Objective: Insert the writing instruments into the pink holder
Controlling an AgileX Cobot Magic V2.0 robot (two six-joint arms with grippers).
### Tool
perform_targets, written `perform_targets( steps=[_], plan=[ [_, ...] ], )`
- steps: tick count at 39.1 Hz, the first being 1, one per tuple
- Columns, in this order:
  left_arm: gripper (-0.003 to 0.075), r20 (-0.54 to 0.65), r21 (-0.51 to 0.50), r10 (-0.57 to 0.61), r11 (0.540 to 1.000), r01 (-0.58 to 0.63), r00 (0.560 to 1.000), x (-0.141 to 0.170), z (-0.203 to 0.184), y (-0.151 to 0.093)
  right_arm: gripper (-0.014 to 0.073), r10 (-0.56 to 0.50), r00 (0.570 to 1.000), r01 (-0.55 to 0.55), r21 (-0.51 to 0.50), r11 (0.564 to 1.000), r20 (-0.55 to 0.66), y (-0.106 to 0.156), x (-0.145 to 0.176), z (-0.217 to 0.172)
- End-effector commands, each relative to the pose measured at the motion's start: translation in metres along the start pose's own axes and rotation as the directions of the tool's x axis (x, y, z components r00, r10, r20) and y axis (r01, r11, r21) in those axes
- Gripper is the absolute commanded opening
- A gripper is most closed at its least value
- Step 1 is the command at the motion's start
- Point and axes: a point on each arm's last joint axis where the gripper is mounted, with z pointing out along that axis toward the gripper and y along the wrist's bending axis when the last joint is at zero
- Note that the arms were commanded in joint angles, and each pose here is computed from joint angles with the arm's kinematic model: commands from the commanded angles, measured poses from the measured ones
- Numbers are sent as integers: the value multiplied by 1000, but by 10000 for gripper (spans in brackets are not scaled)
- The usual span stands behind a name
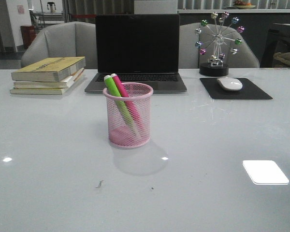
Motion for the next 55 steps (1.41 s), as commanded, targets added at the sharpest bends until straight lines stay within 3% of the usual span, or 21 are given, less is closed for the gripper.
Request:
perform_targets(
  steps=[1, 11, 17, 55],
  plan=[
    [393, 122, -9, -15, 1000, 16, 992, -17, -5, -1, 367, 2, 996, -3, 11, 1000, 85, 0, -11, -11],
    [393, 122, -9, -15, 1000, 16, 992, -17, -5, -1, 140, 2, 999, -2, -2, 1000, 42, 1, -7, -10],
    [393, 122, -9, -15, 1000, 16, 992, -17, -5, -1, 47, 3, 999, -3, -2, 1000, 45, 1, -7, -10],
    [393, 122, -9, -15, 1000, 16, 992, -17, -5, -1, 49, 8, 998, -10, -41, 999, -64, 4, 3, -11]
  ],
)
